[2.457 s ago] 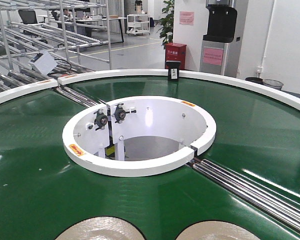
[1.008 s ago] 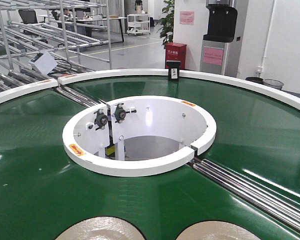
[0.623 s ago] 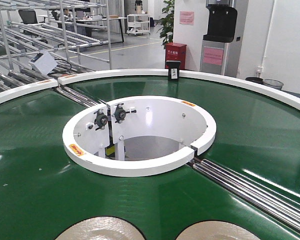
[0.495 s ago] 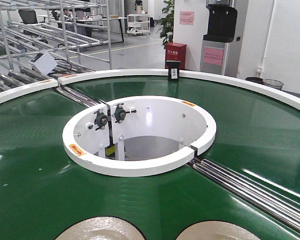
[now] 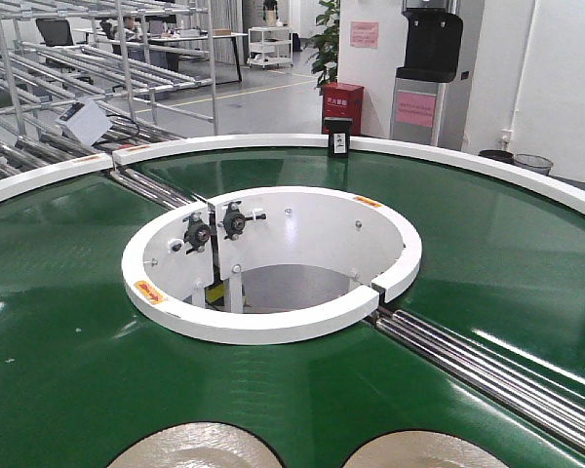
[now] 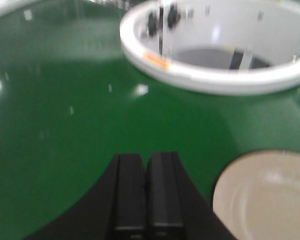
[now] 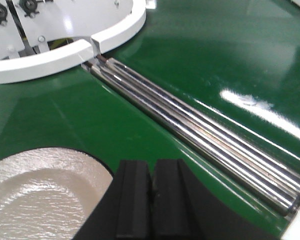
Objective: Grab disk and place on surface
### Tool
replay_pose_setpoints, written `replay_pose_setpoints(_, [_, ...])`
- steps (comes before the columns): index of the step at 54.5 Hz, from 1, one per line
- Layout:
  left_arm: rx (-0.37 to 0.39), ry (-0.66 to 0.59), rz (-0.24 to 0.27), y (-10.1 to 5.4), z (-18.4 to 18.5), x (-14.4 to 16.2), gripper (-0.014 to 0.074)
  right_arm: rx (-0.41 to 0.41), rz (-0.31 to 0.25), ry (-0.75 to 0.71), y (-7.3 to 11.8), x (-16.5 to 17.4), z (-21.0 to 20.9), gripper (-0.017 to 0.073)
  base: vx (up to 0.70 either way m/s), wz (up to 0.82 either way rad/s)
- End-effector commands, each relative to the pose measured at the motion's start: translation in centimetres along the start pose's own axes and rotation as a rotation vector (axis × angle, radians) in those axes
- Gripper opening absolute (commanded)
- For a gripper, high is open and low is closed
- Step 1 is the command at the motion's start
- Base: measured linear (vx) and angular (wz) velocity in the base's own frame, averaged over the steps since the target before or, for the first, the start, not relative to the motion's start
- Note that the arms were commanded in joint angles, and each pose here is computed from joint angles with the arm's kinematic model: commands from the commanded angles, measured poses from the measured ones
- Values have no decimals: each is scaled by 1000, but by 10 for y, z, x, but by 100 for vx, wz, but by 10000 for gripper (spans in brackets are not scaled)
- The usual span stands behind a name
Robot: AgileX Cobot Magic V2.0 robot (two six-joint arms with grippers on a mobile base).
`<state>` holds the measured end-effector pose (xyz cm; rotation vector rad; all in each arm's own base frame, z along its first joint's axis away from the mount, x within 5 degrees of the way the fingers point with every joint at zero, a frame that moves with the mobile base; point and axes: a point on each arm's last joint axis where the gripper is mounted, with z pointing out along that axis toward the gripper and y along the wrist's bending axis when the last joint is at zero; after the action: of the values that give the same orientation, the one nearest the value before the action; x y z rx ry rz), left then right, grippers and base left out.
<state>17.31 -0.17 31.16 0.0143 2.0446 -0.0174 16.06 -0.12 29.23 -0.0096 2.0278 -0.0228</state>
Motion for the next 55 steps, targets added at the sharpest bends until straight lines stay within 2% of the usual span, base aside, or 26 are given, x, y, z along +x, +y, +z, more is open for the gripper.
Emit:
replay_pose_setpoints(1, [2, -7, -41, 0, 9, -8, 213, 1, -10, -99, 0, -17, 0, 183, 0, 0])
replay_pose_setpoints(8, [-1, 70, -44, 0, 28, -1, 358, 1, -11, -84, 0, -16, 3, 295, 0, 0])
replay_pose_setpoints(15, [-2, 137, -48, 1, 44, 6, 435, 1, -11, -77, 0, -14, 4, 386, 0, 0])
replay_pose_setpoints(22, [3, 195, -124, 0, 60, 13, 442, 1, -11, -73, 0, -14, 4, 437, 0, 0])
replay_pose_setpoints(35, [43, 366, -261, -6, 93, 34, 405, 1, -12, -72, 0, -13, 4, 444, 0, 0])
replay_pose_setpoints(38, [64, 393, -283, -9, 98, 38, 406, 2, -14, -70, 0, -13, 4, 444, 0, 0])
replay_pose_setpoints(44, [132, 424, -292, -15, 107, 44, 406, 2, -14, -67, 0, -13, 4, 444, 0, 0])
replay_pose_setpoints(47, [177, 430, -294, -19, 111, 45, 406, 2, -14, -64, 0, -12, 4, 444, 0, 0])
replay_pose_setpoints(48, [193, 435, -280, -20, 113, 46, 406, 2, -14, -62, 0, -12, 4, 444, 0, 0])
replay_pose_setpoints(49, [208, 435, -298, -21, 114, 47, 406, 2, -14, -59, 0, -12, 4, 444, 0, 0])
replay_pose_setpoints(50, [225, 440, -286, -23, 115, 48, 406, 2, -14, -56, 0, -12, 4, 444, 0, 0])
replay_pose_setpoints(51, [241, 446, -305, -24, 117, 49, 407, 2, -14, -54, 0, -11, 4, 444, 0, 0])
replay_pose_setpoints(52, [258, 446, -292, -25, 118, 49, 407, 2, -14, -50, 0, -11, 4, 444, 0, 0])
replay_pose_setpoints(53, [273, 451, -309, -27, 120, 50, 407, 2, -14, -48, 0, -11, 4, 444, 0, 0])
replay_pose_setpoints(55, [302, 454, -307, -29, 123, 52, 407, 2, -14, -42, 0, -10, 4, 444, 0, 0])
